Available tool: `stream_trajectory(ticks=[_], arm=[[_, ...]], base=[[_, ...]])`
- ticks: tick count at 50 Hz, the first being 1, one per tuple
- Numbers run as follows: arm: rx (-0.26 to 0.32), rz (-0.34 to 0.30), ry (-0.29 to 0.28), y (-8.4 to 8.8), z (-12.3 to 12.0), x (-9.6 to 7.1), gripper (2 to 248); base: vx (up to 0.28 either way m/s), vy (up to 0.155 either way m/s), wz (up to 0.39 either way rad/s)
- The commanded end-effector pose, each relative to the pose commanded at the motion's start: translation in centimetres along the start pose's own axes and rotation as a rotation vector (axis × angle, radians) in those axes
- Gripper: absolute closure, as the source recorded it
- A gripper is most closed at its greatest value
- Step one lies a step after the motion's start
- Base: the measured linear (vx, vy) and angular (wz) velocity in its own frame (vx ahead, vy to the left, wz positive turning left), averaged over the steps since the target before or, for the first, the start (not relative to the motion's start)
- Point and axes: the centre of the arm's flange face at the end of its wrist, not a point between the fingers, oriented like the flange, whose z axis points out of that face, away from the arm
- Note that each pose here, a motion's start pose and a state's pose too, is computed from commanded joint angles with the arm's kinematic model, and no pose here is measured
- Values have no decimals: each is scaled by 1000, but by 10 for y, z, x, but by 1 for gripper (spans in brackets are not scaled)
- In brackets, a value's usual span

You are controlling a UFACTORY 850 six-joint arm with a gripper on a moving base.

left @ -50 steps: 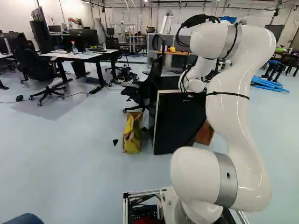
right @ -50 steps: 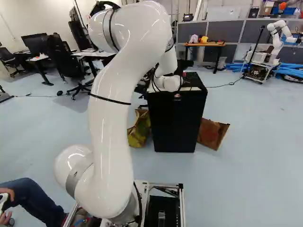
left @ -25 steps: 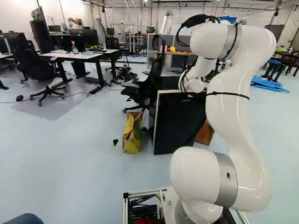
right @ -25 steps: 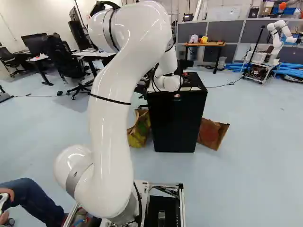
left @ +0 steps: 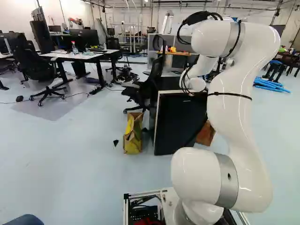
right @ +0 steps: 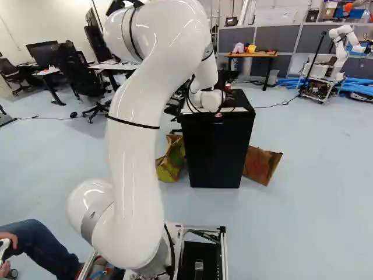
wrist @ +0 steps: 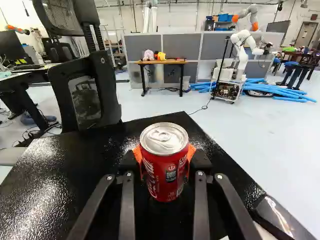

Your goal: Grab a drink from the fridge

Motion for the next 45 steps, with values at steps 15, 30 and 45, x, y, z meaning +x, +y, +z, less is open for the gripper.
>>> stream_trajectory(ticks=[15, 30, 45], arm=[[0, -2, 26, 0, -4, 17, 150], [1, -2, 25, -2, -6, 17, 150], [9, -4, 21, -9, -15, 18, 150]], base=[[0, 0, 0], [0, 0, 0], [0, 0, 0]])
